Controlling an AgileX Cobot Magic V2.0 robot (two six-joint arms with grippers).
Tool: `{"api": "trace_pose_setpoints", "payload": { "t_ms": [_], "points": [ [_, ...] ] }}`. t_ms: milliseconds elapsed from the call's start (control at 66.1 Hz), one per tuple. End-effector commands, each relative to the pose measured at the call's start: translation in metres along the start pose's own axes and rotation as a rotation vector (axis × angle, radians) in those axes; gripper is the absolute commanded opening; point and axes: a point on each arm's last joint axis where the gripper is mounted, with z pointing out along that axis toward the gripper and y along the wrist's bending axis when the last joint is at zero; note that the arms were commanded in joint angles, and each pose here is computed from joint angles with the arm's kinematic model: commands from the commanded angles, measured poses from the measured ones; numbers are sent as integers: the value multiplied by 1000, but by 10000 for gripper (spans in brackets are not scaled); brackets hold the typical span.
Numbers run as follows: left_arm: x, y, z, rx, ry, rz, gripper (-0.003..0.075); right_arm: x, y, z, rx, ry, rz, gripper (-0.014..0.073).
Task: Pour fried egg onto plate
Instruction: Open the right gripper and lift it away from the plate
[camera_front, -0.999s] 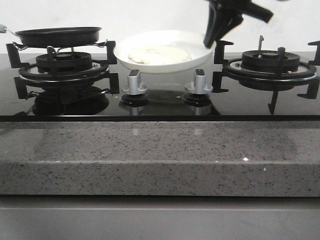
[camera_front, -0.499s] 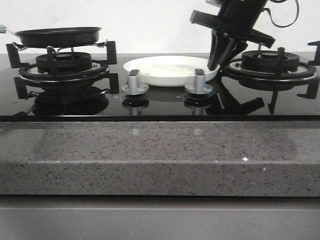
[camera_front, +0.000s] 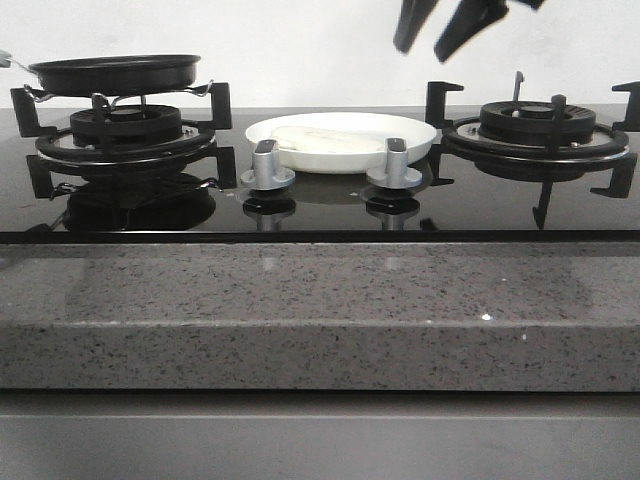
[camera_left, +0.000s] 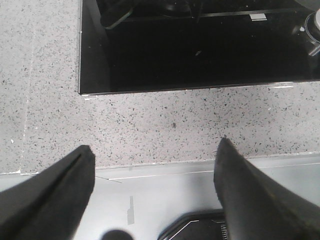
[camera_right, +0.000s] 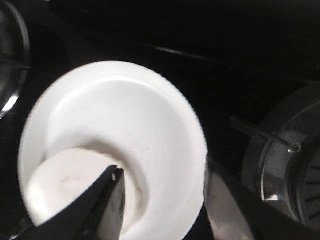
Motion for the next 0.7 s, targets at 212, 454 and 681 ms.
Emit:
{"api": "trace_pose_setpoints", "payload": {
  "t_ms": [212, 454, 681],
  "points": [
    [-9, -1, -8, 10, -86, -2, 490, 25, 33, -88, 9, -84, -81, 394],
    [-9, -1, -8, 10, -86, -2, 489, 86, 31, -114, 30, -157, -88, 394],
    [-9, -1, -8, 10, -86, -2, 489, 157, 29, -145, 42, -189, -106, 394]
  ]
}}
